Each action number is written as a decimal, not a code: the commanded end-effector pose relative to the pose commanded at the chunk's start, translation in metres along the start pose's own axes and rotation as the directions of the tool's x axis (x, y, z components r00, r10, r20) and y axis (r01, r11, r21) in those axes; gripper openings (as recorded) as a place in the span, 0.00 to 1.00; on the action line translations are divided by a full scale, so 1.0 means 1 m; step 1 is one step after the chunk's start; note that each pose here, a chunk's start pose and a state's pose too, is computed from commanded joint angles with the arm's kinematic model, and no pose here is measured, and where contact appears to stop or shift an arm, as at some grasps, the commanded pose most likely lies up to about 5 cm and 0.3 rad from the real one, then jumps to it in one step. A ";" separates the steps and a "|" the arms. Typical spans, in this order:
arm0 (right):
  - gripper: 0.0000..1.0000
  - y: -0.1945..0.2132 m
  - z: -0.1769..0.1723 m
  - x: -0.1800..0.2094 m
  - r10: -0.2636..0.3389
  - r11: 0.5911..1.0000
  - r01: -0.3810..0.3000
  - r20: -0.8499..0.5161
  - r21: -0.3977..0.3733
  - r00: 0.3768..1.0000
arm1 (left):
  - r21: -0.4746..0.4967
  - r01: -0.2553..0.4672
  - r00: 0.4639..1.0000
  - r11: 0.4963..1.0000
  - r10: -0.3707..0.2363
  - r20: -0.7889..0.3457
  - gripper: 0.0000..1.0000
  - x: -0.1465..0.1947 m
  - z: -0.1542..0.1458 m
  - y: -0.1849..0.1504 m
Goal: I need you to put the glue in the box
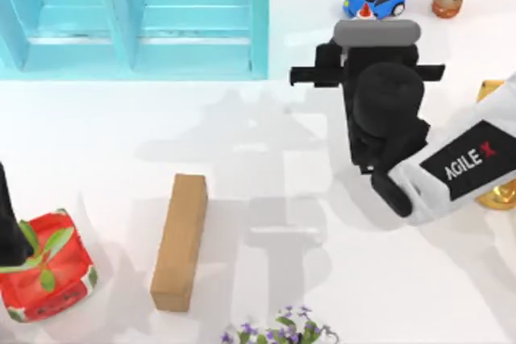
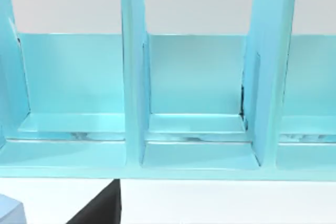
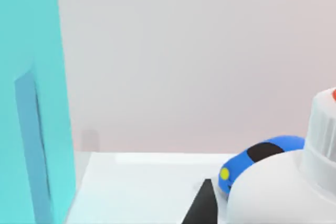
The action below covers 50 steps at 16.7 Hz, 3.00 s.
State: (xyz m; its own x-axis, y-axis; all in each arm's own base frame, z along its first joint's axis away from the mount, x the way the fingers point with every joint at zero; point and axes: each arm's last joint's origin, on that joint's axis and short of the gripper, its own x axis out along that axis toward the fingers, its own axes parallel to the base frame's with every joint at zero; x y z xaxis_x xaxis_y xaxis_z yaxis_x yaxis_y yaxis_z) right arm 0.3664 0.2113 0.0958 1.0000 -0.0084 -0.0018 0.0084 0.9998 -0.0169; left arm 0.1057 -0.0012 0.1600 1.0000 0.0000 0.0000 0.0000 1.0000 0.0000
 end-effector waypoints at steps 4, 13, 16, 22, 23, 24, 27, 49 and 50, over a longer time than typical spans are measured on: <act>0.00 0.000 0.000 0.001 -0.001 1.000 0.001 0.003 0.004 1.000 | 0.000 0.000 1.000 1.000 0.000 0.000 1.00 0.000 0.000 0.000; 0.00 -0.073 0.113 0.033 0.121 0.982 -0.169 0.391 0.090 0.913 | 0.000 0.000 1.000 1.000 0.000 0.000 1.00 0.000 0.000 0.000; 0.00 -0.139 0.147 0.038 0.230 0.967 -0.251 0.517 -0.031 0.824 | 0.000 0.000 1.000 1.000 0.000 0.000 1.00 0.000 0.000 0.000; 0.00 -0.301 0.132 0.016 0.480 0.867 -0.361 0.384 -0.343 0.789 | 0.000 0.000 1.000 1.000 0.000 0.000 1.00 0.000 0.000 0.000; 0.00 -0.328 0.122 0.006 0.510 0.844 -0.391 0.325 -0.367 0.796 | 0.000 0.000 1.000 1.000 0.000 0.000 1.00 0.000 0.000 0.000; 0.00 -0.354 0.111 -0.006 0.537 0.822 -0.427 0.263 -0.378 0.801 | 0.000 0.000 1.000 1.000 0.000 0.000 1.00 0.000 0.000 0.000; 0.00 -0.419 0.072 -0.053 0.604 0.769 -0.548 0.092 -0.329 0.791 | 0.000 0.000 1.000 1.000 0.000 0.000 1.00 0.000 0.000 0.000; 0.00 -0.475 -0.016 -0.133 0.658 0.753 -0.657 0.002 -0.036 0.753 | 0.000 0.000 1.000 1.000 0.000 0.000 1.00 0.000 0.000 0.000; 0.00 -0.466 -0.021 -0.132 0.675 0.737 -0.675 0.003 -0.028 0.737 | 0.000 0.000 1.000 1.000 0.000 0.000 1.00 0.000 0.000 0.000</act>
State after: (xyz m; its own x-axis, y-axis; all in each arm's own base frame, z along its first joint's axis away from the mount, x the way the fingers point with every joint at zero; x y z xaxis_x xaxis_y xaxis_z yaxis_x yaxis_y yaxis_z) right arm 0.2300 -0.2534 0.0833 0.7431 0.6691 -0.0094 -0.6689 0.7423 -0.0397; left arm 0.1057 -0.0012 0.1600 1.0000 0.0000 0.0000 0.0000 1.0000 0.0000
